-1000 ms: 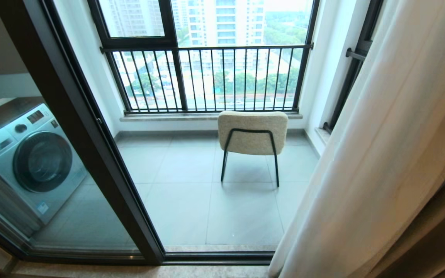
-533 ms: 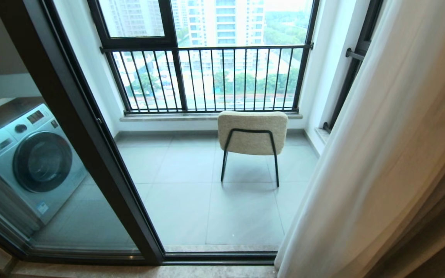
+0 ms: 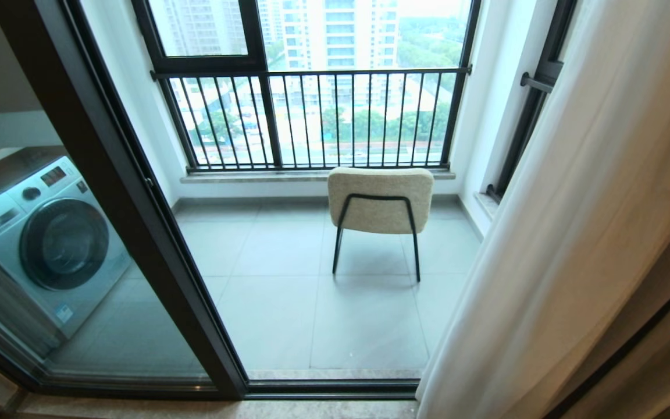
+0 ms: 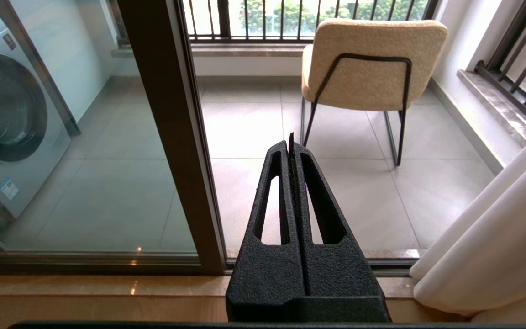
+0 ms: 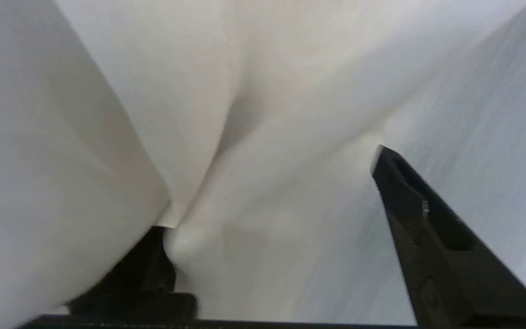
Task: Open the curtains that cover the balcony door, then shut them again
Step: Pull the inner curtains open on both sides
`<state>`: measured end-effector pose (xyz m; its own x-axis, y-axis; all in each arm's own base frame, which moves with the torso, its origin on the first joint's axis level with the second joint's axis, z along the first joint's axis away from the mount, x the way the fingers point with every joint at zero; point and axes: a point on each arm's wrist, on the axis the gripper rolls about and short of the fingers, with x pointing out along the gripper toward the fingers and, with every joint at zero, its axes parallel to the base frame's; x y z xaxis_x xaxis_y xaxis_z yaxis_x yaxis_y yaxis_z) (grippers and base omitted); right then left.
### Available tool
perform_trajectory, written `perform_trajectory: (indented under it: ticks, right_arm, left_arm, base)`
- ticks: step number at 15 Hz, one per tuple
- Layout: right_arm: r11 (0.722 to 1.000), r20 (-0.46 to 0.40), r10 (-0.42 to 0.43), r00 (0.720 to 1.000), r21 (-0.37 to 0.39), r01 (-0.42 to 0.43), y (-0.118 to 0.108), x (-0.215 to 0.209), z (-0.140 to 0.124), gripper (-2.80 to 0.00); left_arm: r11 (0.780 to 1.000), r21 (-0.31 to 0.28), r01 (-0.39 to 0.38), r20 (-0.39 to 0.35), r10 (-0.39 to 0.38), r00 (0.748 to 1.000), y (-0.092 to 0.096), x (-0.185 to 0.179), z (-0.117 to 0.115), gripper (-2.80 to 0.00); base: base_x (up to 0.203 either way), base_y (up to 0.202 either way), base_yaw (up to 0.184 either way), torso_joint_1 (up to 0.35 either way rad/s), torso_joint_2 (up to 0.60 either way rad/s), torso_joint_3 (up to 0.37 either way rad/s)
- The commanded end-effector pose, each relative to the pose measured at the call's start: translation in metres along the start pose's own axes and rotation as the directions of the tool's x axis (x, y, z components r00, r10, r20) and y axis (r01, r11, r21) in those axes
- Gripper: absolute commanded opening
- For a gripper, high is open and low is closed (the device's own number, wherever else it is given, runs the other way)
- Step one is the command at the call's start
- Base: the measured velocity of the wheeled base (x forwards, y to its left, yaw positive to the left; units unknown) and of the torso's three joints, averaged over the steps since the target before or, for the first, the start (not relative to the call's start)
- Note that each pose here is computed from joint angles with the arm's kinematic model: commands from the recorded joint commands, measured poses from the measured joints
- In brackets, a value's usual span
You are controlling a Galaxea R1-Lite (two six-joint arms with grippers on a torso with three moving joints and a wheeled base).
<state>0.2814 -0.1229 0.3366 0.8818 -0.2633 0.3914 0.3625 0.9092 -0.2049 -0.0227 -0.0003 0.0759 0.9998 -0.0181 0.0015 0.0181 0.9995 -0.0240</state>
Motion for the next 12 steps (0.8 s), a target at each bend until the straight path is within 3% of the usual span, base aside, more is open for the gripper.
perform_trajectory:
  ticks: [1, 12]
  right_arm:
    - [1.0, 0.002, 0.001, 1.0, -0.003, -0.001, 0.0, -0.009, 0.004, 0.0]
    - [1.0, -0.067, 0.015, 0.998, -0.022, -0.016, 0.007, -0.066, 0.009, 0.0]
  left_arm:
    - [1.0, 0.0, 0.002, 0.001, -0.002, 1.0, 0.0, 0.0, 0.0, -2.8]
    - [1.0, -0.001, 0.0, 0.0, 0.0, 1.0, 0.0, 0.0, 0.0, -2.8]
  base:
    - [0.0, 0.0, 0.0, 0.0, 0.0, 0.0]
    - [0.0, 0.0, 0.0, 0.0, 0.0, 0.0]
